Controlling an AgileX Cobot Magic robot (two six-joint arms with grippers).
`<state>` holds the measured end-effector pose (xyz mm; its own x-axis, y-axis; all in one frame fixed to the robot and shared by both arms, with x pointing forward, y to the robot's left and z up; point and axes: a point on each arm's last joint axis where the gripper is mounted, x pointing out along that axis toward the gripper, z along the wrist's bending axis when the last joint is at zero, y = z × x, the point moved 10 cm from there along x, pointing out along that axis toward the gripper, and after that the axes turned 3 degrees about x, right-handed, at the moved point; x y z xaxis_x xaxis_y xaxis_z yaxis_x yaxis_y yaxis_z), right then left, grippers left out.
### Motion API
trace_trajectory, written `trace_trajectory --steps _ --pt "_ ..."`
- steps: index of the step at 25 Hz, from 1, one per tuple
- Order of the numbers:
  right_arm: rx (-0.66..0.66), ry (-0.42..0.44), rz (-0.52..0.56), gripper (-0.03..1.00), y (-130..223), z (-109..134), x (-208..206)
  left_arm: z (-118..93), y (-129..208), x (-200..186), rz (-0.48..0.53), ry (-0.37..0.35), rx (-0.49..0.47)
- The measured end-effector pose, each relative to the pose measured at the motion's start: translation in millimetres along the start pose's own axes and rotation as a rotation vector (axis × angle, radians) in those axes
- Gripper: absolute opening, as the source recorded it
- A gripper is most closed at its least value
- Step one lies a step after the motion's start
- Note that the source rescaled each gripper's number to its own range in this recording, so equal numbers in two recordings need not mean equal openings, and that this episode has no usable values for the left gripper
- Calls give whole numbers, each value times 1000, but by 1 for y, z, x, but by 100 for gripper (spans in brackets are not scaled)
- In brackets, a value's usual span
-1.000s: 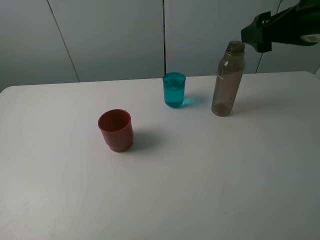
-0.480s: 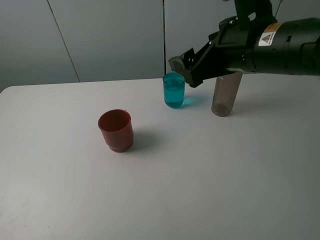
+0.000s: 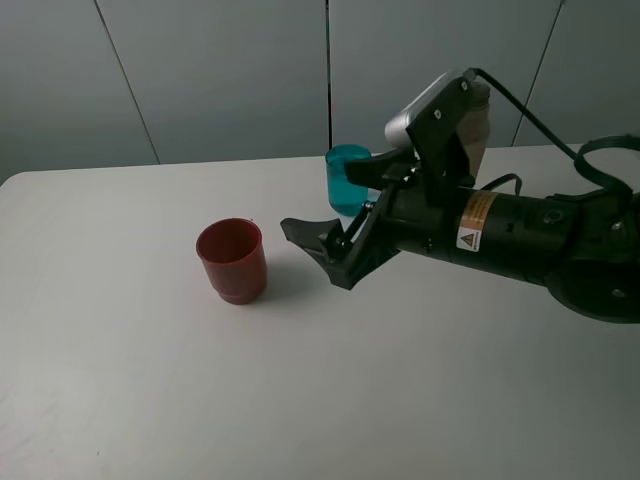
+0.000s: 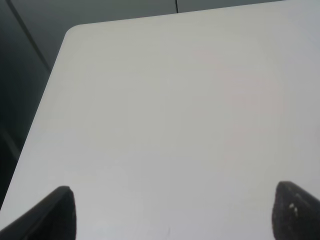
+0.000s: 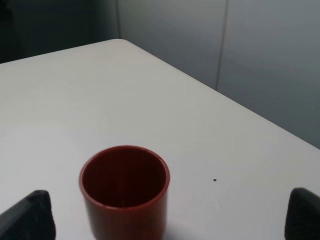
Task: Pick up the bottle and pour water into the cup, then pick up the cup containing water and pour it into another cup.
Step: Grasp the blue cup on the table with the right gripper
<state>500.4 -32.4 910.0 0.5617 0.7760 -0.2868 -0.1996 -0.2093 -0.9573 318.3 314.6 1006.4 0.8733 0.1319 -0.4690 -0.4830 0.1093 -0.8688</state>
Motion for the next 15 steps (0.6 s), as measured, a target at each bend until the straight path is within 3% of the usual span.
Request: trace_trajectory --steps 5,15 --pt "-4 -41 50 99 25 6 8 0 0 0 0 0 0" --pt "-100 -187 -48 99 14 34 8 0 0 0 0 0 0"
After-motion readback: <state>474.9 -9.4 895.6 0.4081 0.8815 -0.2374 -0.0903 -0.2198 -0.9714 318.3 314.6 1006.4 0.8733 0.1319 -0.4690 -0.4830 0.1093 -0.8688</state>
